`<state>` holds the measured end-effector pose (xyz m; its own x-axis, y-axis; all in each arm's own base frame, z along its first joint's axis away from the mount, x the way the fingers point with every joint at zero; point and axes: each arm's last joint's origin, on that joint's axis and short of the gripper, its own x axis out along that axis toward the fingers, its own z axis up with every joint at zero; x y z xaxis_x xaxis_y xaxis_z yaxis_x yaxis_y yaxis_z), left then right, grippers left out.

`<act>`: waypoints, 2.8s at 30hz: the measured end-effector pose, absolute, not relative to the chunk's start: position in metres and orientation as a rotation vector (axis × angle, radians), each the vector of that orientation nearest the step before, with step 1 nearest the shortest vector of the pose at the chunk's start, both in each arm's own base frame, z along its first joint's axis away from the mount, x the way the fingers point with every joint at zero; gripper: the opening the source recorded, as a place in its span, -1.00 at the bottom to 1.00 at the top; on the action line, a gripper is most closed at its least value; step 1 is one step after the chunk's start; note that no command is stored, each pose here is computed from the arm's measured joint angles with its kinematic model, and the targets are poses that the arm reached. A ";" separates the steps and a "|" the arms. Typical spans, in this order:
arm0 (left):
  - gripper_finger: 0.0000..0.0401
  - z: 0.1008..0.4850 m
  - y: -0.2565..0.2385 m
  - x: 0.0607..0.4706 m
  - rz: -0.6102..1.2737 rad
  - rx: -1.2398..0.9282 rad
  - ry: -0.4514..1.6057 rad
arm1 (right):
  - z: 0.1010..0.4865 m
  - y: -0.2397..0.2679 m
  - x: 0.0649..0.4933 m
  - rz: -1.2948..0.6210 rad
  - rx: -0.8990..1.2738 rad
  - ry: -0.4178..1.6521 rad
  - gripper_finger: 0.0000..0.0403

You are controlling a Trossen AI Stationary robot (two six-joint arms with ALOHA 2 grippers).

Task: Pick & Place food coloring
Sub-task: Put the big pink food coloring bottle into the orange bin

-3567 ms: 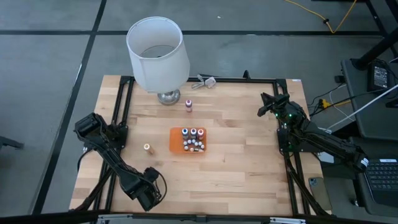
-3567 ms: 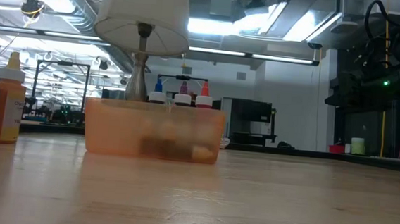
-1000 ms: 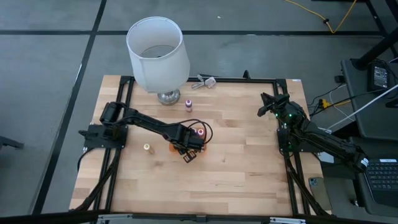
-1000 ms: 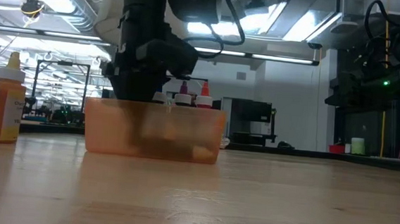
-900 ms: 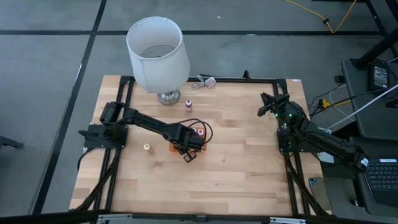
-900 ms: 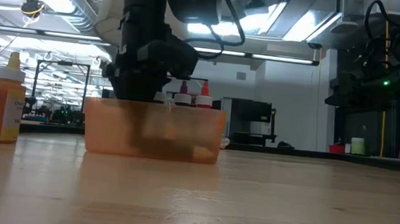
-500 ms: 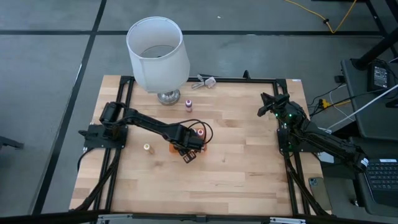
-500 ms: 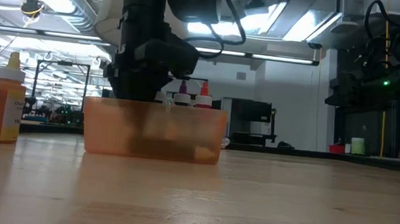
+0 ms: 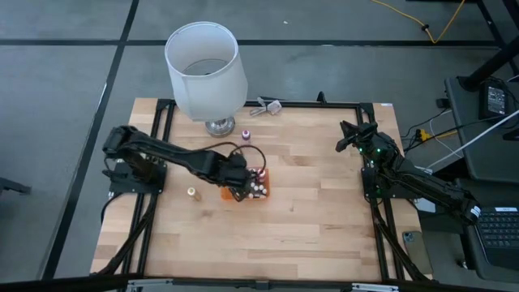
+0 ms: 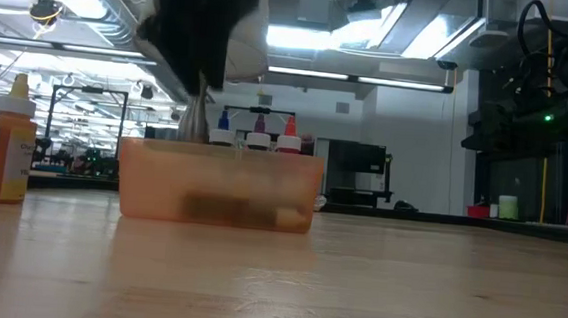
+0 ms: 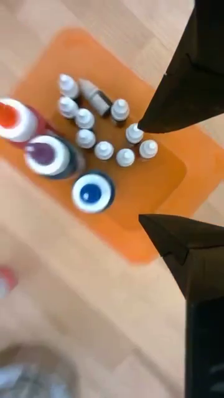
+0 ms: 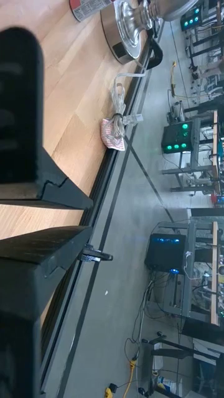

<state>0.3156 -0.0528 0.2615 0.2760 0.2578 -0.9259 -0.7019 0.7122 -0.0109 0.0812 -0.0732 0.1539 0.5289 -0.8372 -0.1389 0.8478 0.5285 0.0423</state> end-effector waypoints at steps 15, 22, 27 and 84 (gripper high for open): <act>0.26 0.295 -0.046 0.299 0.994 -0.368 0.663 | 0.154 -0.073 0.081 -1.009 0.109 0.106 -0.71; 0.25 0.284 -0.012 0.313 1.093 -0.537 0.707 | 0.154 -0.073 0.081 -1.009 0.109 0.106 -0.71; 0.25 0.278 0.013 0.340 1.127 -0.569 0.754 | 0.154 -0.073 0.081 -1.009 0.109 0.106 -0.71; 0.25 0.194 0.103 0.404 1.484 -0.628 0.805 | 0.154 -0.073 0.081 -1.009 0.109 0.106 -0.71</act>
